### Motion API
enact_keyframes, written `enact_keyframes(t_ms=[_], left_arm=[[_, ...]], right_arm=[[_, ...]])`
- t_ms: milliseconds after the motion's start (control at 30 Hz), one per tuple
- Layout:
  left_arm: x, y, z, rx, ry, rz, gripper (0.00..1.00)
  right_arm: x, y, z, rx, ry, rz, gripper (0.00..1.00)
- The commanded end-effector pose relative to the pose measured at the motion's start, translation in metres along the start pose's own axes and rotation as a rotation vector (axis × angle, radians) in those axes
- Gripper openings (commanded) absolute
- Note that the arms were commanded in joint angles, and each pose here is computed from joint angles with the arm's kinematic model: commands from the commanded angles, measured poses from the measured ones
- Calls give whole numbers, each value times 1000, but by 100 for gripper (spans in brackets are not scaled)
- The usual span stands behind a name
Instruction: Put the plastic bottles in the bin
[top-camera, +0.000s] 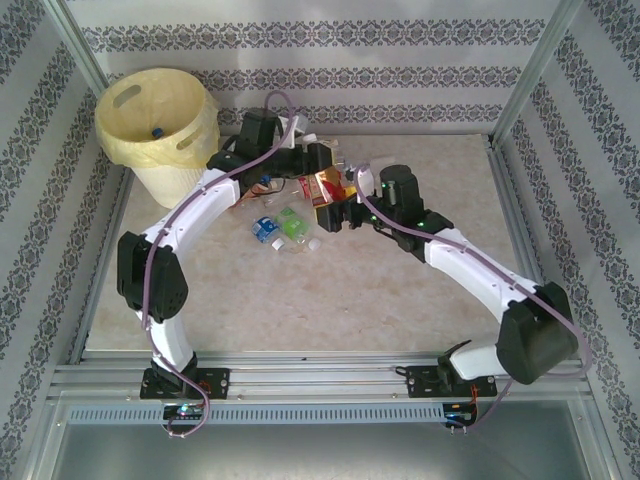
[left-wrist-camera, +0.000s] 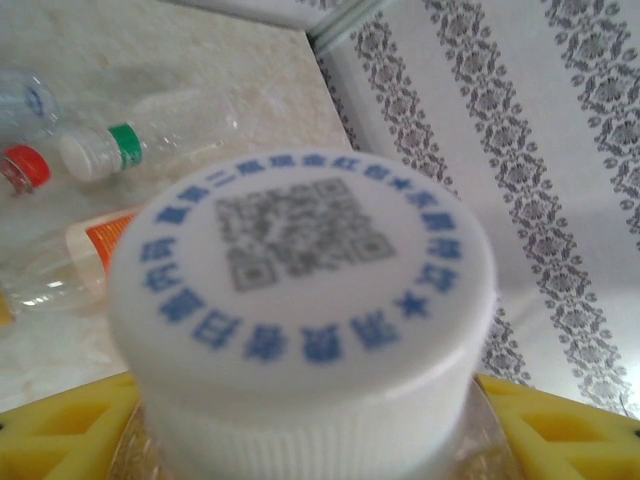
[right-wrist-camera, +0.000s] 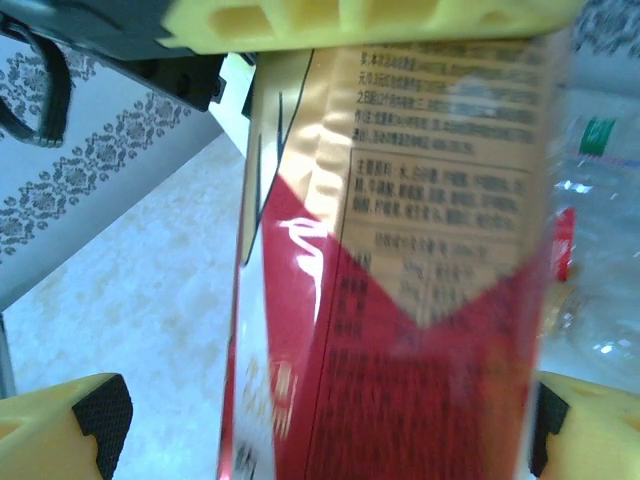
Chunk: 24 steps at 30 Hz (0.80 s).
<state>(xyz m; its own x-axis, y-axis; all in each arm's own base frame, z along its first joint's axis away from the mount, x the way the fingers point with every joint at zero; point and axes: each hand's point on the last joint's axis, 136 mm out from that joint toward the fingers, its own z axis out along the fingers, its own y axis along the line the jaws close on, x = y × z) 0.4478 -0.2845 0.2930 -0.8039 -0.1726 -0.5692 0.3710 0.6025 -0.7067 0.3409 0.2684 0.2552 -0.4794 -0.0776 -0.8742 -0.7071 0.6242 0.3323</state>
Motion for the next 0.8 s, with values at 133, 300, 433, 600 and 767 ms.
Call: enact_keyframes(t_ms=[133,300,433,600,767], left_arm=[[-55,18,-62,-146,-240,39,56],[-79,30,-99,-208,-342,33,55],[-102,38,-132,-245,-431,33,55],[-135,42,-183,-311,-574,72,54],[-161,44,-229,-403,-679,137,53]], right_arm=[[-31,2,-40,82,-146,-115,98],[-44,-5,-60,152,-241,-132,98],[-52,-11,-71,201,-294,-139,98],[-59,-19,-83,255,-359,-123,98],[-61,-24,-92,295,-396,-120,98]])
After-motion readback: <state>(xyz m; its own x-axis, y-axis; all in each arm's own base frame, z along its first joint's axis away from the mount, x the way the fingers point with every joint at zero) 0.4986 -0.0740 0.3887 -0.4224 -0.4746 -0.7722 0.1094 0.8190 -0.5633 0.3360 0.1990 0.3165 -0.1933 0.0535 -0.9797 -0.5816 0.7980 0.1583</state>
